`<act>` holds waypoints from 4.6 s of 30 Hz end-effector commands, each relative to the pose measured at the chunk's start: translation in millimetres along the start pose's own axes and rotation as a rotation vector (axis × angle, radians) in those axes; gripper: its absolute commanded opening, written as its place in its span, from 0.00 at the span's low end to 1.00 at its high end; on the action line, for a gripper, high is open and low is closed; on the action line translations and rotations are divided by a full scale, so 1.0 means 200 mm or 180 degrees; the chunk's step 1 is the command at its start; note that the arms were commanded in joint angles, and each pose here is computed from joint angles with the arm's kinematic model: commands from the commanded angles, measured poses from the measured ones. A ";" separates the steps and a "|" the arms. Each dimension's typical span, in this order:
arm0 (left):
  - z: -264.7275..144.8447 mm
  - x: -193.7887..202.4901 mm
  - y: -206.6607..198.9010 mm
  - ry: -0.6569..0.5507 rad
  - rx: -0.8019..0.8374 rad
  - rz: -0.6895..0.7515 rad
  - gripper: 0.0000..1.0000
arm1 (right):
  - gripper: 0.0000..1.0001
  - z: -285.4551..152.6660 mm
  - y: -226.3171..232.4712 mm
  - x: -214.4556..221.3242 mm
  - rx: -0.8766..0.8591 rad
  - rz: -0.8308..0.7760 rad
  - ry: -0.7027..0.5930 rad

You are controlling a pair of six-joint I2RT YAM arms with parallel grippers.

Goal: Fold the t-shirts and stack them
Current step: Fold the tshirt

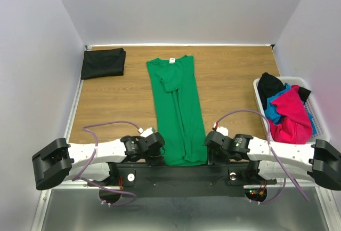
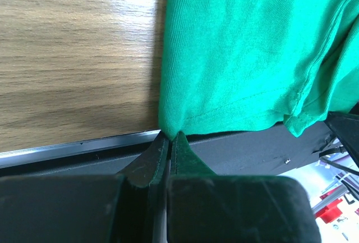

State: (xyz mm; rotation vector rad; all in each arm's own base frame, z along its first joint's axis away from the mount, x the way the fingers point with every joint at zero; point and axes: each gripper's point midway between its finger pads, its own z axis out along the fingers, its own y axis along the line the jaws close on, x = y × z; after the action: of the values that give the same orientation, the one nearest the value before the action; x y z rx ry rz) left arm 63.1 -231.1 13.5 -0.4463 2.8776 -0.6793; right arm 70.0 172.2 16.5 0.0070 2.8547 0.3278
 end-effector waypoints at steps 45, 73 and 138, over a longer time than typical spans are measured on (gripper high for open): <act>-0.04 -0.05 0.03 -0.0163 -0.0014 -0.0065 0.00 | 0.21 0.04 0.10 -0.03 -0.0307 0.0037 -0.0090; -0.23 -0.59 -0.37 -0.1156 0.0428 -0.0185 0.00 | 0.00 -0.25 0.33 -0.80 0.0054 0.0079 -0.1427; -0.35 -1.13 -0.23 -0.1728 0.0247 -0.0428 0.98 | 1.00 -0.05 0.50 -1.45 -0.0459 -0.0421 -0.1371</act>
State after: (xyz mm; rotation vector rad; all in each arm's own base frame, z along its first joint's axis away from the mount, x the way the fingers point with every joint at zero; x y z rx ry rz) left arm 293.1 -173.5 135.6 -0.6444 2.2756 -0.5606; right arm 356.5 237.9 145.0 0.0049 2.3473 0.4208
